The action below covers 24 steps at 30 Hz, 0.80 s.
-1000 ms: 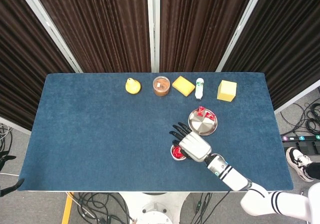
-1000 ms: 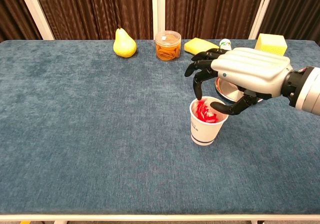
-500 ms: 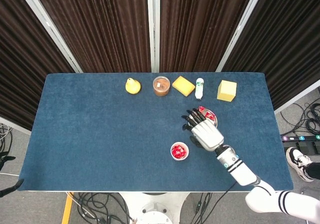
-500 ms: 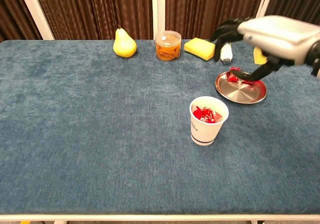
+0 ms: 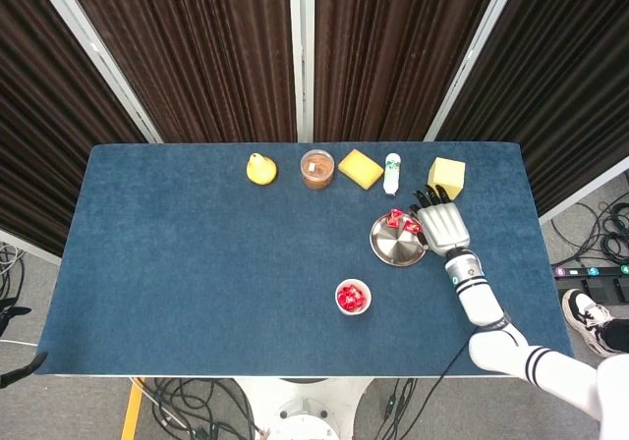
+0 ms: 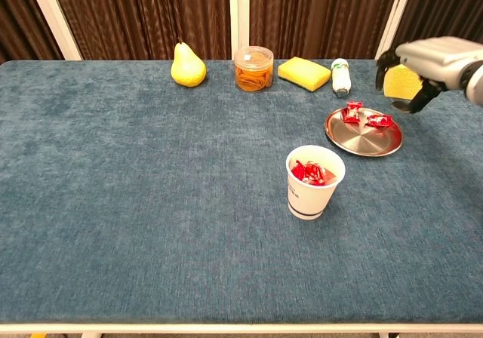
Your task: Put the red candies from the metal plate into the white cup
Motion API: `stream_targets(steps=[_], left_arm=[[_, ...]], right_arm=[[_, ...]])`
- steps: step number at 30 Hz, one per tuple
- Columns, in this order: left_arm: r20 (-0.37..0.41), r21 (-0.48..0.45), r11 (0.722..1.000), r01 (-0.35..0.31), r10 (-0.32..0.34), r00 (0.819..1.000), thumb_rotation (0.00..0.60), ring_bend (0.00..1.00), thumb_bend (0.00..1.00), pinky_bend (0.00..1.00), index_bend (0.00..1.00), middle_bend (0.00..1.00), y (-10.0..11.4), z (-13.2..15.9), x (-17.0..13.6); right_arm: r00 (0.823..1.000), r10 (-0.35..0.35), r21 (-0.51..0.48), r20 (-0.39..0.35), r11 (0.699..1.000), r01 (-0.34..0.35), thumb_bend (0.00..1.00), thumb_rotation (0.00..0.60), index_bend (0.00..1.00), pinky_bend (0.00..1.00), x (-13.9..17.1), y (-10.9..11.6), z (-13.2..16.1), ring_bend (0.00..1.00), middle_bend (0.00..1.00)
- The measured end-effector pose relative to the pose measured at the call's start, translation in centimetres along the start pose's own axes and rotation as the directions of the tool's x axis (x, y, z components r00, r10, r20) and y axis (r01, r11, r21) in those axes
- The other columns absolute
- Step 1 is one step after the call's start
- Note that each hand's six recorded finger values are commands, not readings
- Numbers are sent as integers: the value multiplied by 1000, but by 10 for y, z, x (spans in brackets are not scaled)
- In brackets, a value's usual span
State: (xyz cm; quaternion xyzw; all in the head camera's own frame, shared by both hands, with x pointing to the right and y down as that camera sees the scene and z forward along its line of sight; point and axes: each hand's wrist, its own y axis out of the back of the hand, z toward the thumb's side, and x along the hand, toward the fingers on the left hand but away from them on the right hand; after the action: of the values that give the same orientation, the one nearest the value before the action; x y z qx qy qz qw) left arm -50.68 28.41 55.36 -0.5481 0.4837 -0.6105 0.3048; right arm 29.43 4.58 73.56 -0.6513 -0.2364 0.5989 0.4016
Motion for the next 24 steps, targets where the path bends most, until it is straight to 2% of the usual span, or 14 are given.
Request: stream_targets(steps=[5, 14, 19, 24], left_arm=[[-6, 0, 1000, 4, -4, 1000, 600, 266, 124, 265, 366, 310, -1, -2, -1], [-3, 0, 1000, 7, -7, 1000, 600, 266, 123, 265, 366, 310, -2, -2, 1], [-6, 0, 1000, 8, -8, 1000, 600, 266, 123, 265, 366, 310, -2, -2, 1], [-13, 0, 1000, 10, -10, 1000, 600, 266, 124, 265, 366, 310, -3, -4, 0]], right_arm=[[999, 37, 29, 33, 999, -38, 327, 600, 376, 0, -10, -16, -1, 0, 116], [996, 56, 58, 76, 996, -60, 296, 600, 389, 0, -18, -35, -5, 0, 118], [994, 64, 53, 83, 996, -69, 249, 600, 394, 0, -24, -42, -1, 0, 123], [994, 66, 54, 86, 996, -71, 253, 600, 398, 0, -31, -45, 5, 0, 125]])
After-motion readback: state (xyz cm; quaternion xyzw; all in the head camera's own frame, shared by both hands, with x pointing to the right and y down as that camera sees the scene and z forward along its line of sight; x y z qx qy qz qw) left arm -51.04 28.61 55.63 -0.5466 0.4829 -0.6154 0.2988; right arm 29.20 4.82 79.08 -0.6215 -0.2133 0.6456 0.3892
